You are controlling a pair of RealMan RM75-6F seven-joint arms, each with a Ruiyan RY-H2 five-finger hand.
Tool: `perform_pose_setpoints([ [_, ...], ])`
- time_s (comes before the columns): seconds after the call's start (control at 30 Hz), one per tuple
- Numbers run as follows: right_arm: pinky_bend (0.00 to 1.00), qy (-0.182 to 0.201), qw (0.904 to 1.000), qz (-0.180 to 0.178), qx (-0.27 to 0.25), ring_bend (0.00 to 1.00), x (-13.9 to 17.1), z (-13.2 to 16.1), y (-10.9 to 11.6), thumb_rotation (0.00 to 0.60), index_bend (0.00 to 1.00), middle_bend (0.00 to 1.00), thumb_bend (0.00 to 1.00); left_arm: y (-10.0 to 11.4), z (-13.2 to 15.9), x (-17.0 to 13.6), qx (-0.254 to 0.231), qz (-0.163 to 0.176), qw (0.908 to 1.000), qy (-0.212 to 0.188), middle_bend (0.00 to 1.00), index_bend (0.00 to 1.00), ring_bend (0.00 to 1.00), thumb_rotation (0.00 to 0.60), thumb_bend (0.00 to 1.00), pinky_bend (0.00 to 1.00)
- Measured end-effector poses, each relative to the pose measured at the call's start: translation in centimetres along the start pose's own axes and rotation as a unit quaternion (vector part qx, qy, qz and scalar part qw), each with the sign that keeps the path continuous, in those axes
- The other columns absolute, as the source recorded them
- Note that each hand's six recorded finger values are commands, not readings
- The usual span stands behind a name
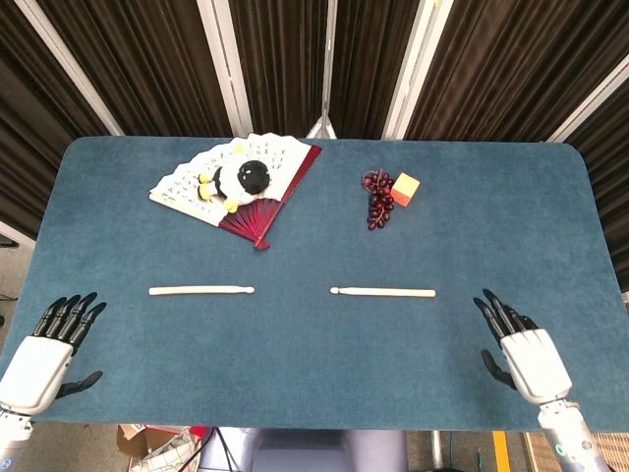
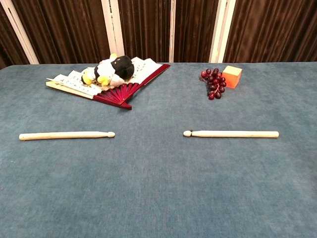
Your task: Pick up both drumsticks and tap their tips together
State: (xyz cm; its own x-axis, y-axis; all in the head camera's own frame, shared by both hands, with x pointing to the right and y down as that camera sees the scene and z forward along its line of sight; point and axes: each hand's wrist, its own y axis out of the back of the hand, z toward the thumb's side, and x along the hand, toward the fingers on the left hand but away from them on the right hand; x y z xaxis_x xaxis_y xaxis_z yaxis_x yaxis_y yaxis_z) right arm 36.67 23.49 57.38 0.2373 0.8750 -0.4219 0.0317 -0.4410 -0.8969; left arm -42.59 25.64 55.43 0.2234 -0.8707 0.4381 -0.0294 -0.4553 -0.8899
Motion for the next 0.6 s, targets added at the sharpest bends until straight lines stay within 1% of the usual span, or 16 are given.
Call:
perform_pose_setpoints([
  [0.03, 0.74, -0.001, 1.0000, -0.006, -0.003, 0.60, -0.6, 0.1, 0.1, 0.600, 0.05, 0.17, 0.43, 0.0, 0.0, 0.0, -0.001, 0.000, 1.0000, 0.001, 0.00, 0.00, 0.00, 0.600, 0.13, 0.00],
  [0.1, 0.77, -0.001, 0.9999, -0.012, -0.007, 0.63, -1.6, 0.3, 0.1, 0.600, 0.13, 0.22, 0.43, 0.0, 0.0, 0.0, -0.001, 0.001, 1.0000, 0.002, 0.00, 0.00, 0.00, 0.600, 0.13, 0.00],
  [0.17, 0.77, -0.002, 0.9998, -0.014, -0.011, 0.64, -2.9, 0.6, 0.0, 0.600, 0.18, 0.24, 0.43, 0.0, -0.1, 0.1, -0.002, 0.001, 1.0000, 0.003, 0.00, 0.00, 0.00, 0.600, 0.13, 0.00],
  [0.33, 0.79, -0.005, 0.9999, -0.002, -0.012, 0.69, -6.4, 2.1, -1.4, 0.600, 0.31, 0.32, 0.43, 0.0, 0.1, 0.2, 0.000, 0.000, 1.0000, 0.001, 0.00, 0.00, 0.00, 0.600, 0.13, 0.00],
  [0.43, 0.80, -0.007, 0.9999, 0.009, -0.006, 0.70, -8.3, 3.2, -2.7, 0.600, 0.34, 0.35, 0.43, -0.1, 0.1, 0.2, 0.000, 0.000, 1.0000, 0.001, 0.00, 0.00, 0.00, 0.600, 0.13, 0.00],
  [0.6, 0.80, 0.004, 0.9995, 0.028, 0.016, 0.71, -10.9, 5.7, -5.2, 0.600, 0.36, 0.35, 0.43, 0.0, 0.0, 0.2, -0.005, -0.001, 1.0000, 0.001, 0.00, 0.00, 0.00, 0.600, 0.13, 0.00],
])
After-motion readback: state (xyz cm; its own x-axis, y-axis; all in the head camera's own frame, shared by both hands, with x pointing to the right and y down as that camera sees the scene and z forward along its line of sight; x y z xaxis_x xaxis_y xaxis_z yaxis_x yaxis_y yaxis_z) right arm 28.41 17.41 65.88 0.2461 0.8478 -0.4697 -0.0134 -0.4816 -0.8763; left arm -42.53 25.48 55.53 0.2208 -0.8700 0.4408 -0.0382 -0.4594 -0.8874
